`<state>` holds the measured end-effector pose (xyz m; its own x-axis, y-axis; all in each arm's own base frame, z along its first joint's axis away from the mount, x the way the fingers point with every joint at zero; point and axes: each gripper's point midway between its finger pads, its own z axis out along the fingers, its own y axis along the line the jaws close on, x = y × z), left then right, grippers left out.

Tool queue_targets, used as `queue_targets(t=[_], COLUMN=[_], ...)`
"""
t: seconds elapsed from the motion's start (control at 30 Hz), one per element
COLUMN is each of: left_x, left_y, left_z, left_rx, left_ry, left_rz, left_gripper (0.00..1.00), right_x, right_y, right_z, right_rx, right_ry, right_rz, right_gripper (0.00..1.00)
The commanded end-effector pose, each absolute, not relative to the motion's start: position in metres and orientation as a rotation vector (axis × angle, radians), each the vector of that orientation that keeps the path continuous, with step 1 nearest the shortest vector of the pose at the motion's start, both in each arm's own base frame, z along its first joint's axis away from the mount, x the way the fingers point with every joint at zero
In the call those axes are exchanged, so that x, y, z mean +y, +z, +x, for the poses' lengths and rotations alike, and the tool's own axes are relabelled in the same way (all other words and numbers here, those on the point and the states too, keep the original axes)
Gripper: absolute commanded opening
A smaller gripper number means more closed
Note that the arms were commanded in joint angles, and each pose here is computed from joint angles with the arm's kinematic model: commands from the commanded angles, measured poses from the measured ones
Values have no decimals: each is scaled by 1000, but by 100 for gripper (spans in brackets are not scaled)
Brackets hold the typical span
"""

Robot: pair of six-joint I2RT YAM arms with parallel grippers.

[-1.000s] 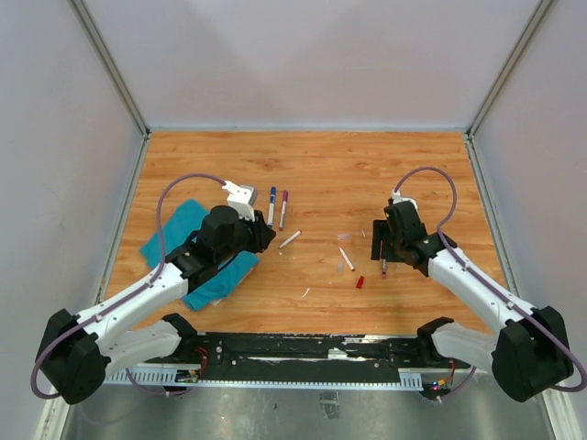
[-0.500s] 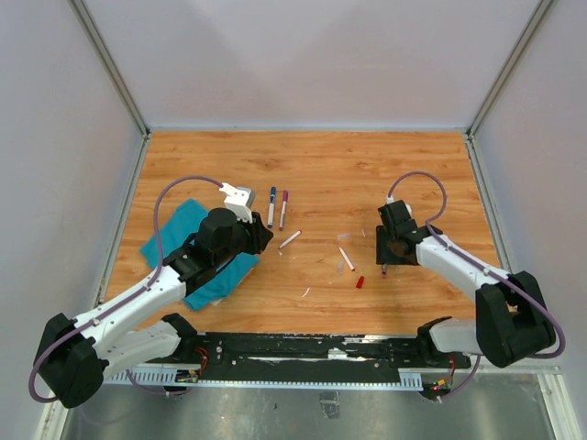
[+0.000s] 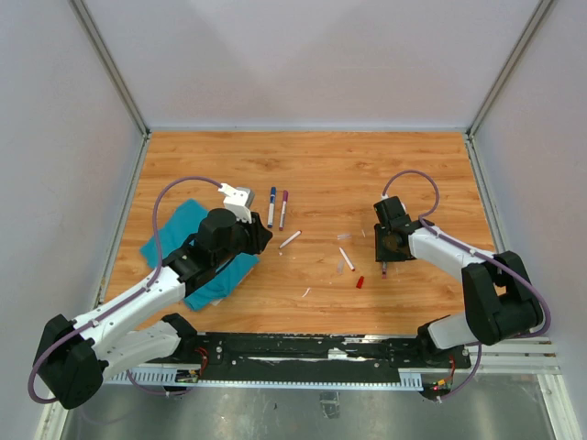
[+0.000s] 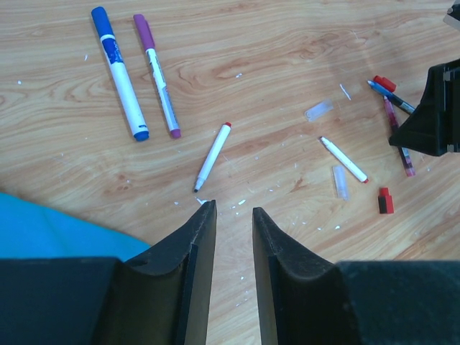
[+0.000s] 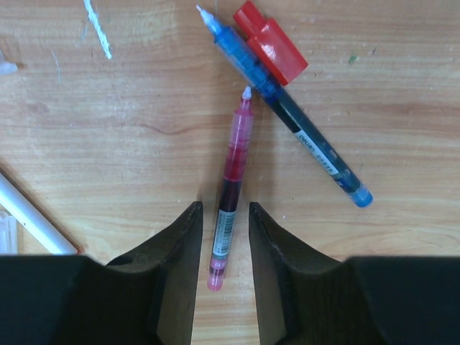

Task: Insert the pens into the pen caps
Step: Pick up the pen from the center of the board.

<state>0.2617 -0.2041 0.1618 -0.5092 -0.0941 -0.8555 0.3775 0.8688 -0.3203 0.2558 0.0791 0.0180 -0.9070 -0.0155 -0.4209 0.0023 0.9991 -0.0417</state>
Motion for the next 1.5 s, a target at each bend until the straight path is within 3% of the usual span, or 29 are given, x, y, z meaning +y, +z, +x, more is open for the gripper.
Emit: queue_targets(t=[0.0, 0.13, 0.33, 0.6, 0.97, 1.47], left_x=[-202, -201, -202, -209, -223, -297], left_y=[165, 168, 171, 177, 185, 208], left_z=[261, 260, 260, 260, 255, 215], left_rx=[2015, 2011, 2005, 1989, 1959, 1844], left_ry=[-589, -590, -605, -667, -785, -1047], left_rz=[196, 196, 177, 139, 136, 280], left_gripper=[31, 31, 31, 36, 46, 55], right_x=[75, 74, 76, 77, 111, 195], right_y=[17, 16, 14, 29, 91, 193], right_z=[265, 266, 265, 264, 262, 244], right_rx=[2706, 2712, 2721, 2668, 2401, 1896], right_ry=[-37, -19, 37, 70, 395, 1144], right_rz=[26, 38, 44, 47, -70, -31], right_gripper=[31, 27, 12, 2, 1, 1])
